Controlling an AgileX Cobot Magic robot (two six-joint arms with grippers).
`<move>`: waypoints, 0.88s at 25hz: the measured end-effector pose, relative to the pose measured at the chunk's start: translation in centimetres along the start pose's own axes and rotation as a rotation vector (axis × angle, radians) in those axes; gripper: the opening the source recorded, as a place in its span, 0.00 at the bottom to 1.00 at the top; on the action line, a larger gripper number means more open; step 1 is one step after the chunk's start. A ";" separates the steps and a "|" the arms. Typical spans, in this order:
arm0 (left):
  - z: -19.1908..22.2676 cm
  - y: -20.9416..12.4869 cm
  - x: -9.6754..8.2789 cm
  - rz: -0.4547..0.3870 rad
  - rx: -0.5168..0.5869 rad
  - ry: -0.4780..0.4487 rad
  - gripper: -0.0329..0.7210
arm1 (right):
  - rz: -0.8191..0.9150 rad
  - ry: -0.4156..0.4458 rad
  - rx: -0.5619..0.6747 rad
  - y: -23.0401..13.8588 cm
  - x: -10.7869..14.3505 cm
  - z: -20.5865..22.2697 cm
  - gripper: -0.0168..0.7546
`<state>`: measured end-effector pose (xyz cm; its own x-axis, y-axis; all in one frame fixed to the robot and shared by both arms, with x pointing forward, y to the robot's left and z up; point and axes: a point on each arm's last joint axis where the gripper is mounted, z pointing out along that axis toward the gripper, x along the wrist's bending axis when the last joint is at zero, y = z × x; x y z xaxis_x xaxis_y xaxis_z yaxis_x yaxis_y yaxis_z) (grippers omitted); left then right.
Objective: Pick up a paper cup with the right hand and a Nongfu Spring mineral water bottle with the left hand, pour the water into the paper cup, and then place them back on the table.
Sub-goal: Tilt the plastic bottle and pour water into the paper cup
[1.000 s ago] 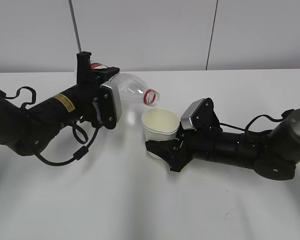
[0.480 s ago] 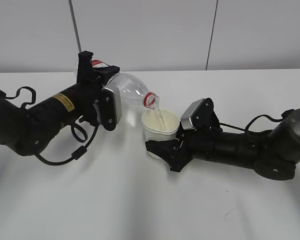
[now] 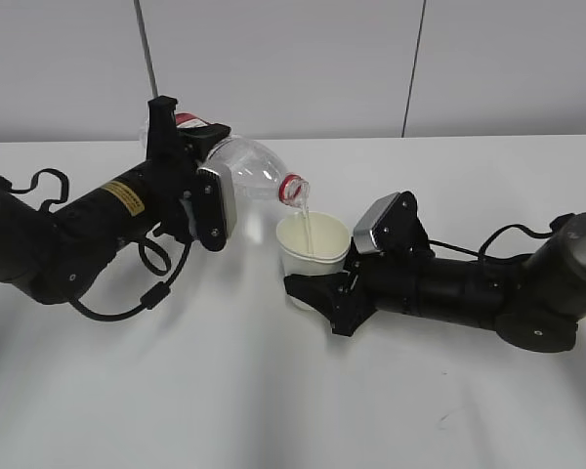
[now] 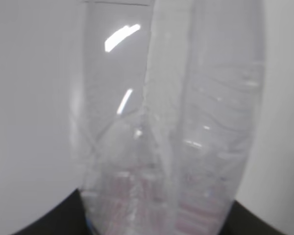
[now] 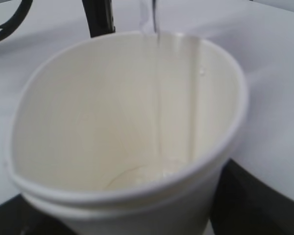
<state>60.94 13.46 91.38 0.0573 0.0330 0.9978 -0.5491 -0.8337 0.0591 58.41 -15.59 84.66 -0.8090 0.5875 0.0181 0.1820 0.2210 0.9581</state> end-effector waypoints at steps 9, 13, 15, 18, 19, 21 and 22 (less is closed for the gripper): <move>0.0 -0.1 0.1 0.012 0.014 0.012 0.44 | 0.000 0.000 0.000 0.0 0.0 0.0 0.68; 0.0 -0.1 0.5 0.014 0.009 0.051 0.44 | 0.000 0.000 0.000 0.0 0.0 0.0 0.68; 0.0 -0.1 0.5 0.022 0.009 0.053 0.44 | 0.000 0.000 0.000 0.0 0.0 0.0 0.68; 0.0 -0.1 0.5 0.027 0.010 0.053 0.44 | 0.000 0.000 0.000 0.0 0.0 0.0 0.68; 0.0 -0.1 0.5 0.029 0.010 0.053 0.44 | 0.000 0.000 0.000 0.0 0.0 0.0 0.68; 0.0 -0.1 0.5 0.029 0.010 0.053 0.44 | 0.000 0.000 0.000 0.0 0.0 0.0 0.68; 0.0 -0.1 0.5 0.030 0.010 0.053 0.44 | 0.000 0.000 0.000 0.0 0.0 0.0 0.68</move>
<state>61.00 13.56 91.86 -0.0033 0.0370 0.9993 -0.5411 -0.8404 0.0294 58.41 -15.59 84.66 -0.8090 0.5875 0.0181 0.1820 0.2210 0.9581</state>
